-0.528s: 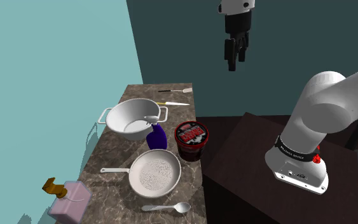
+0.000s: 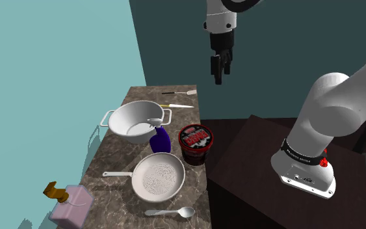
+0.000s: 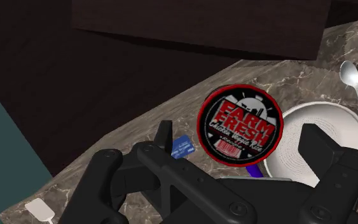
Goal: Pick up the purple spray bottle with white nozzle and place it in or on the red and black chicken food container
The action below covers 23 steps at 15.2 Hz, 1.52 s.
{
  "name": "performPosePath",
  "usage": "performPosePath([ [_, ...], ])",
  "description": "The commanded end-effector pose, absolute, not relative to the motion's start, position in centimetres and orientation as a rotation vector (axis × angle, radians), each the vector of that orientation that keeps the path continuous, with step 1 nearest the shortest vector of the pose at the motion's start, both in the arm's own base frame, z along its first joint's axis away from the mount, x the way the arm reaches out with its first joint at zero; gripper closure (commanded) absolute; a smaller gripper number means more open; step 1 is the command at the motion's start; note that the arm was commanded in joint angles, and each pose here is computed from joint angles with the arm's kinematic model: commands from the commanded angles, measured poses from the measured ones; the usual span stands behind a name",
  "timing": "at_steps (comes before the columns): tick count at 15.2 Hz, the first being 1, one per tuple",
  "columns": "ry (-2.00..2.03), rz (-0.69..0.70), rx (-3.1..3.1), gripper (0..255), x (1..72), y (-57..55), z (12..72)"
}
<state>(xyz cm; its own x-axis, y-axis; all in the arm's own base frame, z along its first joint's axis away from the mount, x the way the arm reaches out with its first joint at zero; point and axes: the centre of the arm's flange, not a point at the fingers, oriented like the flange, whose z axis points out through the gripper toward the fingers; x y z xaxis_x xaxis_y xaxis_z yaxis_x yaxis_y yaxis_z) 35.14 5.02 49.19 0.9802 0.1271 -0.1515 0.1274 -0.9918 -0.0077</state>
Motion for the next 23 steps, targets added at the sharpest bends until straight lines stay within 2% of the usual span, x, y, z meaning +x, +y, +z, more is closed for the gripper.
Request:
performPosePath([
  [1,0.254,-0.22,3.124,0,36.9,6.0,47.6],
  [23,0.813,-0.048,3.051,0,54.3,20.2,31.4],
])
